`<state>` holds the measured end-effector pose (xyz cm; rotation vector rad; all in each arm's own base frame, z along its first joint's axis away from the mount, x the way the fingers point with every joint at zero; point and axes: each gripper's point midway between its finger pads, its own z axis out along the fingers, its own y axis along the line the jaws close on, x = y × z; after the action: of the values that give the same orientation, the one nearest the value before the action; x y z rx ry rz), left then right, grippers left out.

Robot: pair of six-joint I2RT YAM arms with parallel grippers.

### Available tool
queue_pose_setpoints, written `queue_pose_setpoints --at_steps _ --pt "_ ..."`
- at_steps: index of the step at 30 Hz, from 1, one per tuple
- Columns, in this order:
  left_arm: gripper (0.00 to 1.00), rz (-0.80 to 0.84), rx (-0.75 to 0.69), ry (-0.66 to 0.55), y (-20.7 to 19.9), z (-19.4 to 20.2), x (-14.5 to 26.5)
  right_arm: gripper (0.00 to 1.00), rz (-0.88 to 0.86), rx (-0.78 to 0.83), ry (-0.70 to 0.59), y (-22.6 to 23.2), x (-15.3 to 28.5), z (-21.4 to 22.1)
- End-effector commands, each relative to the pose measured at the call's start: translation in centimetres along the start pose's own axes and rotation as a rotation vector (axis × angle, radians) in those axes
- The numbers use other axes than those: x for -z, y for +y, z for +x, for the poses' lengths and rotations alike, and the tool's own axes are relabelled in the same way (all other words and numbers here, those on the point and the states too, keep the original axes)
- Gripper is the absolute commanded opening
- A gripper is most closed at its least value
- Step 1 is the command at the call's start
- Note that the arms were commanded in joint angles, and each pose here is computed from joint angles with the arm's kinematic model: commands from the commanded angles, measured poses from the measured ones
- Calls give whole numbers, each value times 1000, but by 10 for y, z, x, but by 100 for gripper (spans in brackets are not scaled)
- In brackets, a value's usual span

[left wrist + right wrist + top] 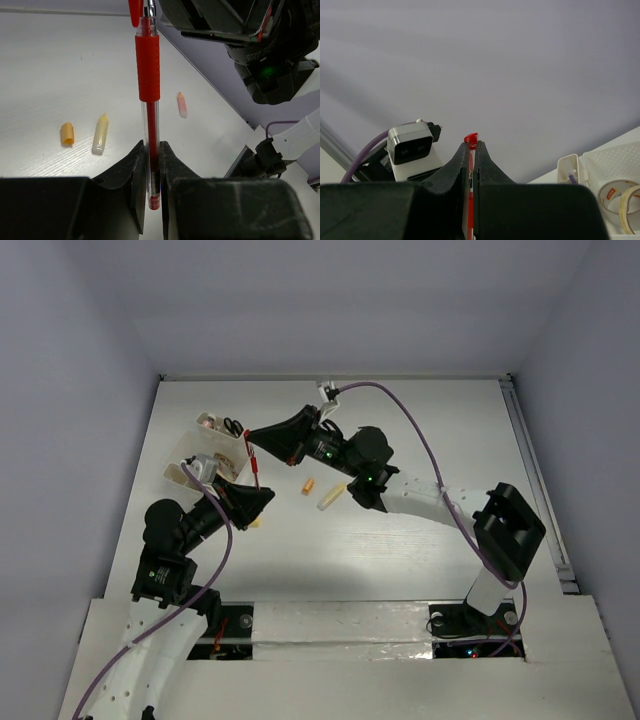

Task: Sort the stationery into containers
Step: Close the pen cap on the pen.

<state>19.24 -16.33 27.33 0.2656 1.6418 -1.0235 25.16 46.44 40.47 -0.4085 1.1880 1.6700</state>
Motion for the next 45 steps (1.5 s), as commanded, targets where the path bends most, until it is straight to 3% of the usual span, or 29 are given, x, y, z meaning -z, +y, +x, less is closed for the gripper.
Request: queue_pose_setpoints --at_steps 1,12,24,45 --pt "0 14 -31 -58 -5 -14 1 0 -53 31 -50 19 4 -13" --pt "0 28 -19 -94 -10 -22 2 0 -72 -7 -30 19 15 -1" --pt "0 71 -61 -178 -33 -62 4 0 -34 -50 38 8 40 33" --pt "0 93 -150 -201 -52 -106 -4 0 8 -190 401 11 105 150"
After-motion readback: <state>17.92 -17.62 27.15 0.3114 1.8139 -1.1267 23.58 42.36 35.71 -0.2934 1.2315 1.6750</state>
